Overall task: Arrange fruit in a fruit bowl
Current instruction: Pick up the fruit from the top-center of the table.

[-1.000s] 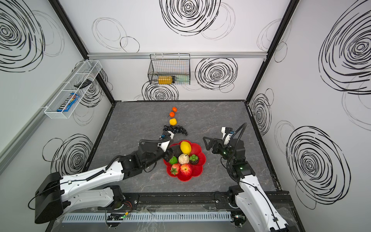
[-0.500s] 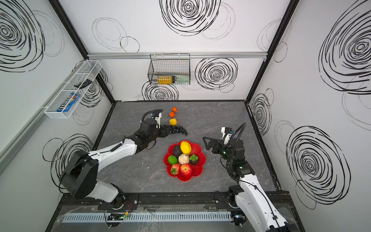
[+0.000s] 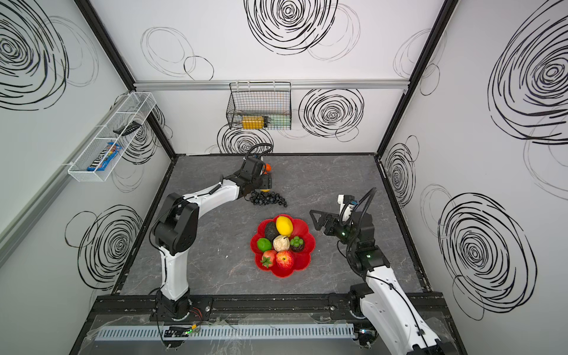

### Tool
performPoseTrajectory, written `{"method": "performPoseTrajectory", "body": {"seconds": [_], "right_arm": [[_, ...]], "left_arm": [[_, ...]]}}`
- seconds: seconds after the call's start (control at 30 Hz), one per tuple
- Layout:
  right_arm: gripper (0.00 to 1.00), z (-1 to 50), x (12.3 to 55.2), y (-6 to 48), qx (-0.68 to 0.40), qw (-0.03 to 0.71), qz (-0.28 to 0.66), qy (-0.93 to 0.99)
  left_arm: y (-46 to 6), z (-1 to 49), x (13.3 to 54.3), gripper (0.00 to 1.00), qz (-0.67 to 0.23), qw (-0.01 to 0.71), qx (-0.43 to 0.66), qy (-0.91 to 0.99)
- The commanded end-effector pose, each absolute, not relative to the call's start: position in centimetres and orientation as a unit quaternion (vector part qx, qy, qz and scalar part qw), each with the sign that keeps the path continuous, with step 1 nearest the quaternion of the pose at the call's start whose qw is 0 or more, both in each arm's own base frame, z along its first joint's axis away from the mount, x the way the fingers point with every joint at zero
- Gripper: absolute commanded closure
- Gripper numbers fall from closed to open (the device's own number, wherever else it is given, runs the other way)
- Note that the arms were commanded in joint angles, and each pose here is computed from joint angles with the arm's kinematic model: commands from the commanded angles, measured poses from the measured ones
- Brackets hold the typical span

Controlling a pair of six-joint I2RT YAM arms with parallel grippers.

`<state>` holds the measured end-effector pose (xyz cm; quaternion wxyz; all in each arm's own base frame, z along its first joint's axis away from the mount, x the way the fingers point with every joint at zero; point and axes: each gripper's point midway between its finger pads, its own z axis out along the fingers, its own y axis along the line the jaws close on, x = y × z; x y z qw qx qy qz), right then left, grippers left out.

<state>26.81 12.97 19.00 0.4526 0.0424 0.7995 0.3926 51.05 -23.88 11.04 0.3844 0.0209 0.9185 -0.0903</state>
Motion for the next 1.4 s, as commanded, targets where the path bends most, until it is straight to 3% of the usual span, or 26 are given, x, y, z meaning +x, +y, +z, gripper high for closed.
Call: {"method": "performPoseTrajectory", "body": {"seconds": [0.0, 0.6, 0.9, 1.17, 1.37], "right_arm": [[0.03, 19.6, 26.7, 13.1, 0.038, 0.459, 0.403, 0.791], [0.03, 19.4, 26.4, 13.5, 0.027, 0.46, 0.408, 0.788], [0.03, 19.3, 26.3, 13.5, 0.027, 0.459, 0.409, 0.788], [0.03, 19.2, 26.3, 13.4, 0.029, 0.458, 0.409, 0.789], [0.03, 19.1, 26.3, 13.5, 0.03, 0.456, 0.409, 0.79]], "left_arm": [[-22.9, 10.0, 51.4, 0.21, -0.043, 0.361, 0.033, 0.931], [-24.5, 4.8, 52.8, 0.21, -0.024, 0.304, 0.062, 0.95], [-24.7, 3.9, 53.2, 0.39, -0.035, 0.297, 0.058, 0.953], [-24.4, 3.8, 53.5, 0.43, -0.036, 0.296, 0.053, 0.953], [-24.8, 6.7, 53.0, 0.43, -0.063, 0.328, 0.056, 0.941]]}}
